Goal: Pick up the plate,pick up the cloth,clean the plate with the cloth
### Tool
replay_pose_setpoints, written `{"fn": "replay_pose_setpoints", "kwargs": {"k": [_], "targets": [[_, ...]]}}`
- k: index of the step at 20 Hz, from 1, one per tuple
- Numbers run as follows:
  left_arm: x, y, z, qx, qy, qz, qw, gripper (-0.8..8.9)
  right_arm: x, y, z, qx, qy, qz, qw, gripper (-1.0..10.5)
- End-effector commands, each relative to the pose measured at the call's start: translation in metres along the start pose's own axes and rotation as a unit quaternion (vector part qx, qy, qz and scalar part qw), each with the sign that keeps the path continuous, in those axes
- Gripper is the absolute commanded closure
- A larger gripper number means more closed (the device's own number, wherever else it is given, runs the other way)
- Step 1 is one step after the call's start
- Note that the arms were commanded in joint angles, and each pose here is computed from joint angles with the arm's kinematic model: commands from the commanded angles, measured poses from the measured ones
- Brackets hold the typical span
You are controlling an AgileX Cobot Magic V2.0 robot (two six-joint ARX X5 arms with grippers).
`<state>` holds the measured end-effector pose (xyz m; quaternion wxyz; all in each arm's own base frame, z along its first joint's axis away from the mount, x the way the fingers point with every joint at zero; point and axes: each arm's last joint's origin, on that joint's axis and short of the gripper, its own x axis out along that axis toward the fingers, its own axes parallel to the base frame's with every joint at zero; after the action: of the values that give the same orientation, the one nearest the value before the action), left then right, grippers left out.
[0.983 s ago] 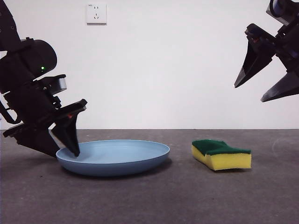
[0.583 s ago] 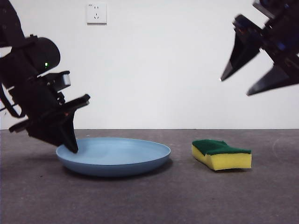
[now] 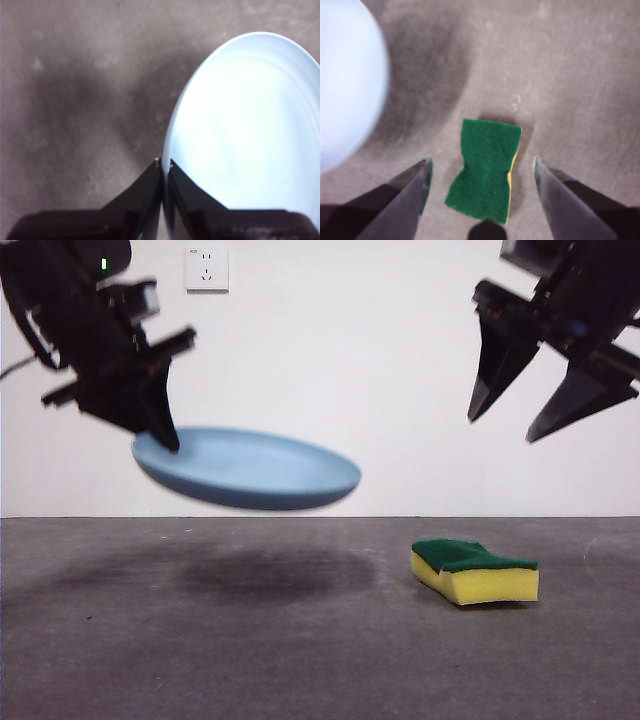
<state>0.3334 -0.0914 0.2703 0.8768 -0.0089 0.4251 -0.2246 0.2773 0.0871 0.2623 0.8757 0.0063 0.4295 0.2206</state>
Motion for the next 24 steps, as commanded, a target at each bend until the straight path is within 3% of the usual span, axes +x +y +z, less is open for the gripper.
{"fn": "replay_pose_setpoints", "kwargs": {"k": [1,4,12,18,24], "targets": [[-0.012,-0.004,0.009,0.024,-0.002,-0.002,1.0,8.21,0.02,0.0,-0.002,-0.008,0.032,0.002,0.999,6.2],[-0.022,-0.007,0.017,0.032,0.0,-0.002,0.999,8.2,0.04,0.001,-0.007,-0.017,0.064,0.006,0.998,6.7],[-0.028,-0.009,0.02,0.034,0.01,-0.002,0.999,8.21,0.106,0.011,-0.03,-0.054,0.148,-0.017,0.987,6.7],[-0.028,-0.009,0.02,0.034,0.009,-0.002,0.999,8.21,0.12,0.008,-0.037,-0.066,0.167,-0.035,0.983,9.6],[-0.024,-0.01,0.023,0.041,0.001,0.032,0.999,8.21,0.114,0.01,-0.03,-0.065,0.157,-0.032,0.985,9.6]]}}
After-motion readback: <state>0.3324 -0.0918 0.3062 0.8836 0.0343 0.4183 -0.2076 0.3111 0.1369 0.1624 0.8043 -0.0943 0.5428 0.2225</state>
